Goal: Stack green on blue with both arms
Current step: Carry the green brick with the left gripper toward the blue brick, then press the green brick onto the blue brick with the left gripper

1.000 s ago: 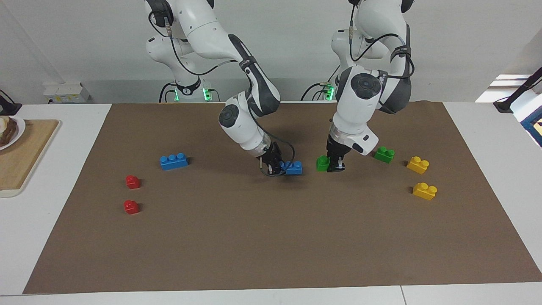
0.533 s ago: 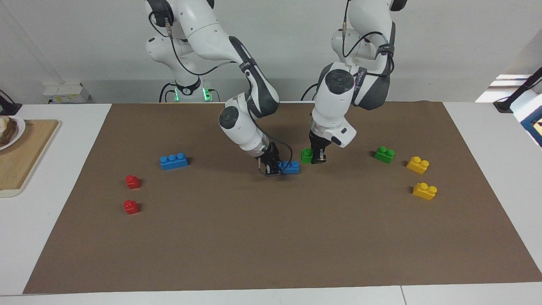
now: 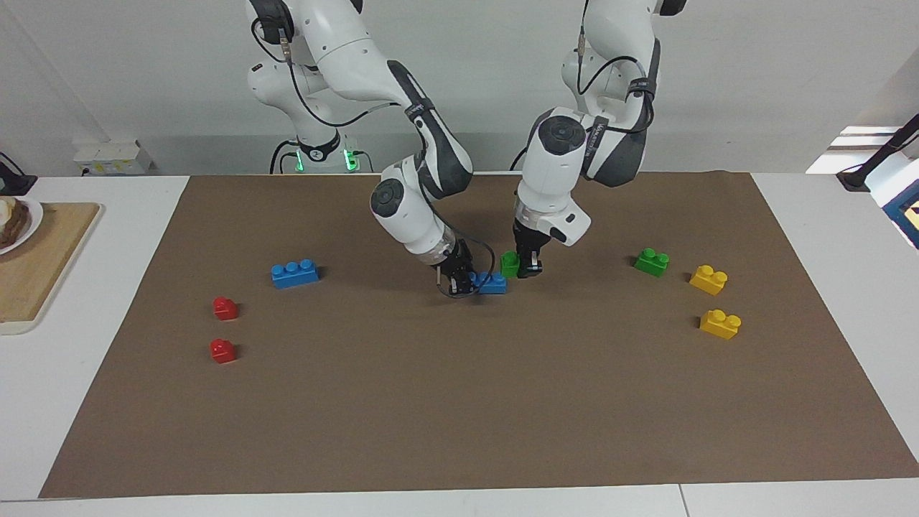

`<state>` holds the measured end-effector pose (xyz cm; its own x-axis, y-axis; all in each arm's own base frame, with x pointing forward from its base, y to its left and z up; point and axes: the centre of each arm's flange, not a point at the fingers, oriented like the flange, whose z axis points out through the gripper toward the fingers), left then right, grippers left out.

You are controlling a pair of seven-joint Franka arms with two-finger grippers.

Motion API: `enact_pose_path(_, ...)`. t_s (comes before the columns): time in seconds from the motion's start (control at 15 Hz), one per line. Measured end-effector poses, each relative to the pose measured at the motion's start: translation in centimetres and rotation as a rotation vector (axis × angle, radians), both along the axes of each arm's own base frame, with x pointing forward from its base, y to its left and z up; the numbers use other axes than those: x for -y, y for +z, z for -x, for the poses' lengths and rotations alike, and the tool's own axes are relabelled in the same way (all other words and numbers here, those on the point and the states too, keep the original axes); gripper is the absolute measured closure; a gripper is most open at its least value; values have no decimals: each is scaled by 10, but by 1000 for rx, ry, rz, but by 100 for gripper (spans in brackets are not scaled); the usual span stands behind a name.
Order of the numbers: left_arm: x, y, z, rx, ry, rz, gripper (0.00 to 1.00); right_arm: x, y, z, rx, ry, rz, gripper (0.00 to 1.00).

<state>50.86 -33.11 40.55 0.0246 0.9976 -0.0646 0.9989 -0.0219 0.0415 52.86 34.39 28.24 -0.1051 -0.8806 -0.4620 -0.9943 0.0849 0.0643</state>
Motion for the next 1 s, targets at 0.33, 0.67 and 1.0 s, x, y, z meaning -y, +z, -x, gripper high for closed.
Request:
enact_pose_path(0.33,21,-16,28,14,3,12,66,0,0,3,16,-5,4,66)
enact_pose_path(0.67,33,-36,51,21,-20,17,66,0,0,3,17,-5,4,66)
enact_pose_path(1.0,23,-38,42,65,-13,21,66,0,0,4,18,-5,4,66)
